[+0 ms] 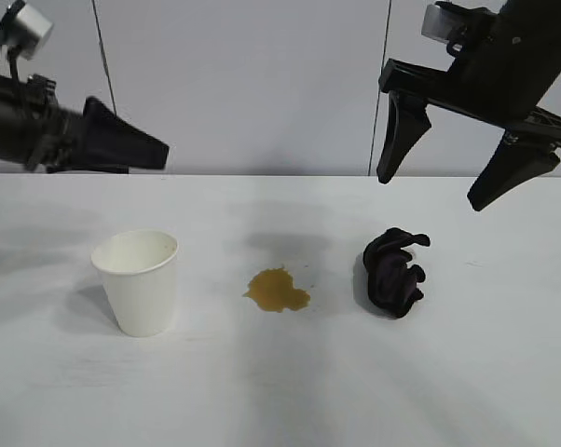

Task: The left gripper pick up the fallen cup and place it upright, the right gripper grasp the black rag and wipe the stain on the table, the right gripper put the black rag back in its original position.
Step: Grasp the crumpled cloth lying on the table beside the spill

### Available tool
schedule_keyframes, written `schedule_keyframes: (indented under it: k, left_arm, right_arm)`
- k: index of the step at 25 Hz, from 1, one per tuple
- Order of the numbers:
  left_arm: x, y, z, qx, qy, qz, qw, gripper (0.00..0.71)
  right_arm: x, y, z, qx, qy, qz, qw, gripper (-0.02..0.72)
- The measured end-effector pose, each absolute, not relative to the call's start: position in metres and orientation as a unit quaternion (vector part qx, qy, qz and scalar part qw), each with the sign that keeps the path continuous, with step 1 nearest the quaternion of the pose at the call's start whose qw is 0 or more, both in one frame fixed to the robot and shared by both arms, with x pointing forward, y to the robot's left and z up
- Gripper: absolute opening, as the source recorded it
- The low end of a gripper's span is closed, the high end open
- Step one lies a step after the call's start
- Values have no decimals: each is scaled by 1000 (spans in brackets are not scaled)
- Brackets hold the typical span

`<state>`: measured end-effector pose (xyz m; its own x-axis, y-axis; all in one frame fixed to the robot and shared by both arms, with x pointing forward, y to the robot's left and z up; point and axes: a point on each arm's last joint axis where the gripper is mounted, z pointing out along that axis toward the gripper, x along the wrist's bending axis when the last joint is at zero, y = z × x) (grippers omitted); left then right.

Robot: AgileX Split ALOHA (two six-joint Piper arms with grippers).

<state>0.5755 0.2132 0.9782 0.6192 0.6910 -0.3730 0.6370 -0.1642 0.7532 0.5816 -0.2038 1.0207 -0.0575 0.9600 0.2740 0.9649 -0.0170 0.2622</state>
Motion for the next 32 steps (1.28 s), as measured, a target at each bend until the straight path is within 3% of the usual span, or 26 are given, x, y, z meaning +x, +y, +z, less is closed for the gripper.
schedule_keyframes:
  k: [5,10,23,28,32]
  left_arm:
    - [572,203,1016,756,511,24,408,693]
    - [575,198,1011,760,557,16,336,693]
    - [574,197,1006,763,562,4,319,693]
    - [574,197,1006,763,562,4,319,693]
    - [574,197,1006,764,561,4,319,693]
  right_arm:
    - [586,-206,1021,-682,-703,-202,-18,612]
    - [596,-210,1016,-669,-712,-204,-67,612]
    - [626,-194,925,-672,-720,-165,-58,606]
    - [626,-179,908,-665,-727,-165,-55,517]
    - [627,-178,898,-670,-724,-157,-51,351]
